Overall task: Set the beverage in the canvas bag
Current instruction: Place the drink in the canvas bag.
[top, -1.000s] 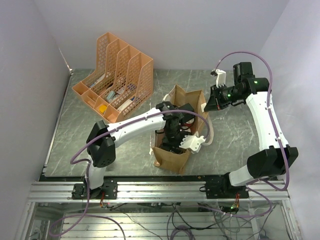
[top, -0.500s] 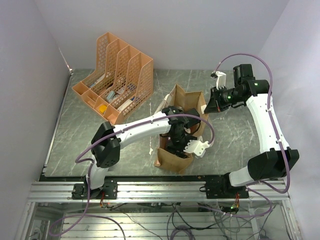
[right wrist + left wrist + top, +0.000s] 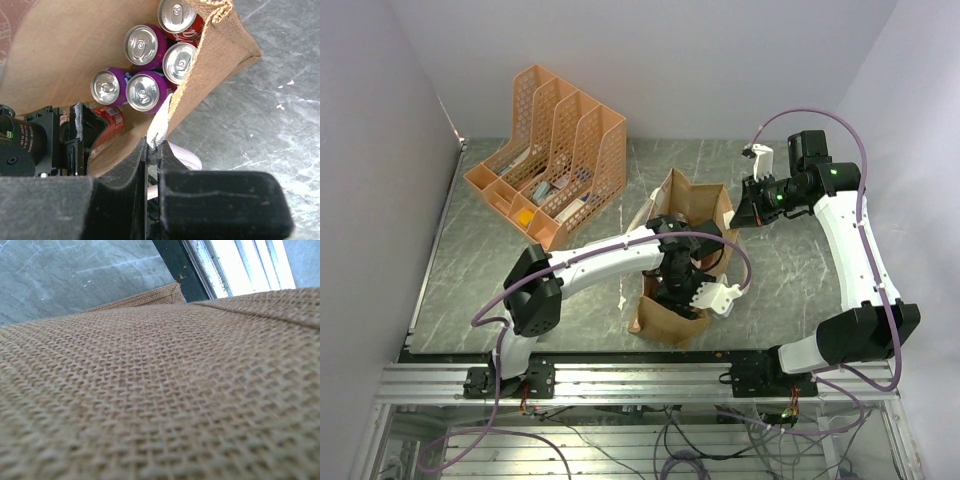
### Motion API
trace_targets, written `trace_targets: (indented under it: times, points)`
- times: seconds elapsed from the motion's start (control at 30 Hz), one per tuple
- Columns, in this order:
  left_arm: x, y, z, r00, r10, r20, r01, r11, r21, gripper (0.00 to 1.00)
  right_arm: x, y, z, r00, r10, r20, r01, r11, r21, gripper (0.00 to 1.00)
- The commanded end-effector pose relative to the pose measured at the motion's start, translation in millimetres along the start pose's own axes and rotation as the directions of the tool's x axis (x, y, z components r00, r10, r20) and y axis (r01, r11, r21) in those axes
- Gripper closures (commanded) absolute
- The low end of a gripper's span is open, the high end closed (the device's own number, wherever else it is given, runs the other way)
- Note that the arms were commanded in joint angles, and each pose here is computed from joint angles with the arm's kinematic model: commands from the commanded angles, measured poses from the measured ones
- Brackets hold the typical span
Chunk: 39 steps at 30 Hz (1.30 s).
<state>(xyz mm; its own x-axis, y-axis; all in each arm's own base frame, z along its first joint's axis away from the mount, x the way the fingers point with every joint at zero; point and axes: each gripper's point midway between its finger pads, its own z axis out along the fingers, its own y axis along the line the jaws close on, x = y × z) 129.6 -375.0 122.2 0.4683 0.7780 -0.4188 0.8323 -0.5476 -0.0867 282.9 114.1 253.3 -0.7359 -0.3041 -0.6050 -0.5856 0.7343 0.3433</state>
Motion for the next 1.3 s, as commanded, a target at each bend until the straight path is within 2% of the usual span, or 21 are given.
trace_targets:
  times: [0.0, 0.1, 0.2, 0.5, 0.53, 0.6, 0.83, 1.07, 1.27]
  points:
    - [0.1, -37.5, 8.5, 0.995, -0.085, -0.043, 0.090, 0.988, 0.128, 0.37, -27.8, 7.1, -20.3, 0.987, -0.095, 0.129, 0.093, 0.995, 0.028, 1.00]
    - [-5.0, -37.2, 2.4, 0.995, -0.097, -0.031, 0.100, 0.988, 0.118, 0.26, -24.2, 8.4, -19.9, 0.988, -0.091, 0.128, 0.089, 0.996, 0.023, 1.00]
    - [-6.5, -37.6, 0.6, 0.994, -0.106, -0.025, 0.108, 0.988, 0.113, 0.20, -24.1, 8.7, -20.5, 0.987, -0.096, 0.131, 0.093, 0.995, 0.026, 1.00]
    - [-4.4, -41.5, 4.5, 0.993, -0.117, -0.028, 0.120, 0.984, 0.133, 0.13, -23.1, 8.5, -22.1, 0.986, -0.104, 0.129, 0.100, 0.994, 0.035, 1.00]
    - [-3.2, -42.9, 4.9, 0.993, -0.117, -0.034, 0.121, 0.983, 0.139, 0.07, -22.7, 8.6, -22.3, 0.986, -0.104, 0.130, 0.100, 0.994, 0.035, 1.00]
    - [-1.6, -43.6, 5.4, 0.992, -0.118, -0.043, 0.123, 0.982, 0.146, 0.04, -22.2, 8.4, -22.5, 0.986, -0.104, 0.129, 0.100, 0.994, 0.038, 1.00]
    - [-10.6, -38.8, -8.5, 0.996, -0.091, -0.023, 0.093, 0.989, 0.114, 0.04, -23.0, 7.9, -22.5, 0.986, -0.103, 0.132, 0.099, 0.994, 0.042, 1.00]
    - [-19.4, -34.4, -18.6, 0.997, -0.077, -0.002, 0.077, 0.993, 0.095, 0.09, -25.6, 5.8, -21.4, 0.986, -0.104, 0.132, 0.099, 0.994, 0.045, 1.00]
    - [-27.6, -29.6, -30.9, 0.998, -0.058, 0.012, 0.057, 0.996, 0.067, 0.05, -23.2, 5.5, -20.0, 0.987, -0.104, 0.124, 0.100, 0.994, 0.041, 1.00]
